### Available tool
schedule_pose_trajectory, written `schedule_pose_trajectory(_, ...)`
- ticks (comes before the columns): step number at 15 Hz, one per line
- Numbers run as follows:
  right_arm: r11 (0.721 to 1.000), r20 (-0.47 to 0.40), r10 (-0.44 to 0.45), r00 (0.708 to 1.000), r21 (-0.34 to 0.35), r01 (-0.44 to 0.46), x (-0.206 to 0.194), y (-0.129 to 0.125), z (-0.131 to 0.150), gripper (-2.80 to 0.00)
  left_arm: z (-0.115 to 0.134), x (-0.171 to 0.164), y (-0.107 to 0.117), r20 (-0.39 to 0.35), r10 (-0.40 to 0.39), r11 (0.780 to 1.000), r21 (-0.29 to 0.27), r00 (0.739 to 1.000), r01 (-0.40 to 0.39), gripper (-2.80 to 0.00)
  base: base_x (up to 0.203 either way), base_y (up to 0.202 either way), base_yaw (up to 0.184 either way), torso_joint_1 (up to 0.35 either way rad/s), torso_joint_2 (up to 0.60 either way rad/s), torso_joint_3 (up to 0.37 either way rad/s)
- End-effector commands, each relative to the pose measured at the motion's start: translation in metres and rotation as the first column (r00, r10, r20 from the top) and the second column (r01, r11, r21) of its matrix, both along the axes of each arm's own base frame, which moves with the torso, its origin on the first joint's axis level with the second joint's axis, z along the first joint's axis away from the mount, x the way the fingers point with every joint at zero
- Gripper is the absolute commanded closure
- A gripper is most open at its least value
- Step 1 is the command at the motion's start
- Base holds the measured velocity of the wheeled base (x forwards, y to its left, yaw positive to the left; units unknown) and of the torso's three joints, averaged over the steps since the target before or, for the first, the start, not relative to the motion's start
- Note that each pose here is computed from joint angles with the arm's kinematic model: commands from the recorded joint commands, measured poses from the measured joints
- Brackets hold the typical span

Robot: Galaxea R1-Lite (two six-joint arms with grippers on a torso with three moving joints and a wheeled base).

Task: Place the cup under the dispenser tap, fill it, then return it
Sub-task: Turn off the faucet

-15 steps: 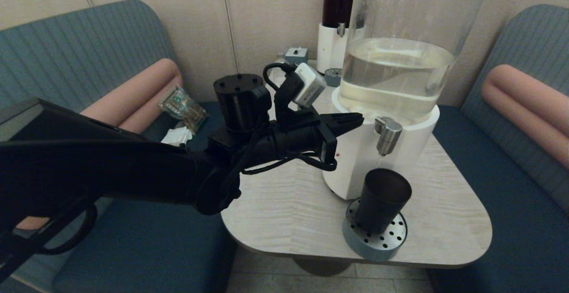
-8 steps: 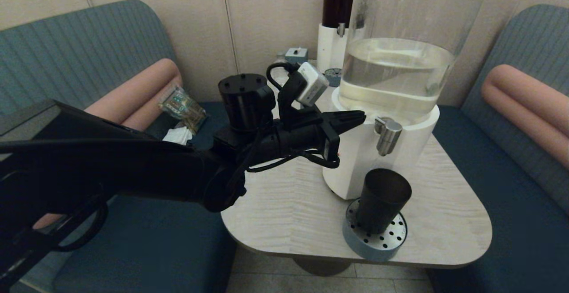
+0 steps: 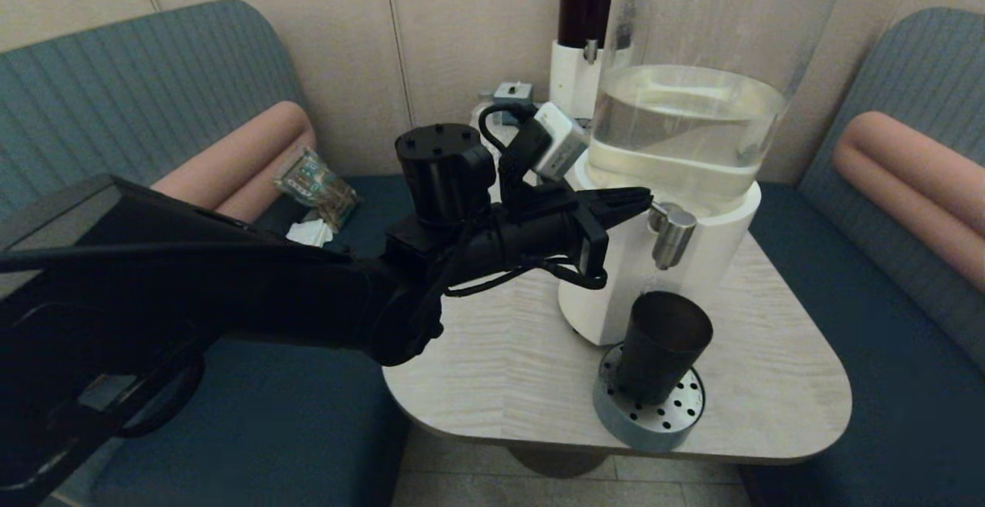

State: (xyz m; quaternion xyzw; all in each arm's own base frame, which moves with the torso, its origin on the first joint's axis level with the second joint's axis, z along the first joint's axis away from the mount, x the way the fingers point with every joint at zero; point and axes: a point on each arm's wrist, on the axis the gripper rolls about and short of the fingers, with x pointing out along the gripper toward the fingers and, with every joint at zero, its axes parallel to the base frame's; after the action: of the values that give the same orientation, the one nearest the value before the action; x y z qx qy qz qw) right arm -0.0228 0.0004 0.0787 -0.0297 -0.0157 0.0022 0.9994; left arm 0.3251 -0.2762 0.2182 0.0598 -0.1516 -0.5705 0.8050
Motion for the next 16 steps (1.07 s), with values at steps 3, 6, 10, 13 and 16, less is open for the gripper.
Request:
schedule_pose_trajectory(3,1.000,-0.011,0.001,1.000,-0.001,-0.001,0.001,0.000,-0.003,0.00,0.001,-0.002,-0.011,0.006,-0.013,1.000,-0.007,1.000,0.013,0.00,0.000,0.000,0.000,0.000,0.00,0.000)
schedule_pose_trajectory(6,1.000,-0.012,0.001,1.000,-0.001,-0.001,0.001,0.000,-0.003,0.00,-0.001,-0.003,-0.020,0.006,-0.026,1.000,-0.008,1.000,0.026,0.00,0.000,0.000,0.000,0.000,0.00,0.000)
schedule_pose_trajectory(10,1.000,-0.011,0.000,1.000,-0.001,0.000,0.001,0.000,-0.003,0.00,0.001,-0.003,-0.030,0.014,-0.034,0.999,-0.017,0.999,0.035,0.00,0.000,0.000,0.000,0.000,0.00,0.000)
schedule_pose_trajectory(13,1.000,-0.013,-0.001,1.000,-0.001,0.001,0.001,0.000,-0.003,0.00,0.002,0.002,-0.036,0.028,-0.037,0.999,-0.028,0.999,0.038,0.00,0.000,0.000,0.000,0.000,0.00,0.000)
schedule_pose_trajectory(16,1.000,-0.012,0.000,1.000,-0.001,0.000,0.001,0.000,-0.003,0.00,0.013,0.000,-0.030,0.053,-0.030,0.998,-0.046,0.998,0.033,0.00,0.000,0.000,0.000,0.000,0.00,0.000)
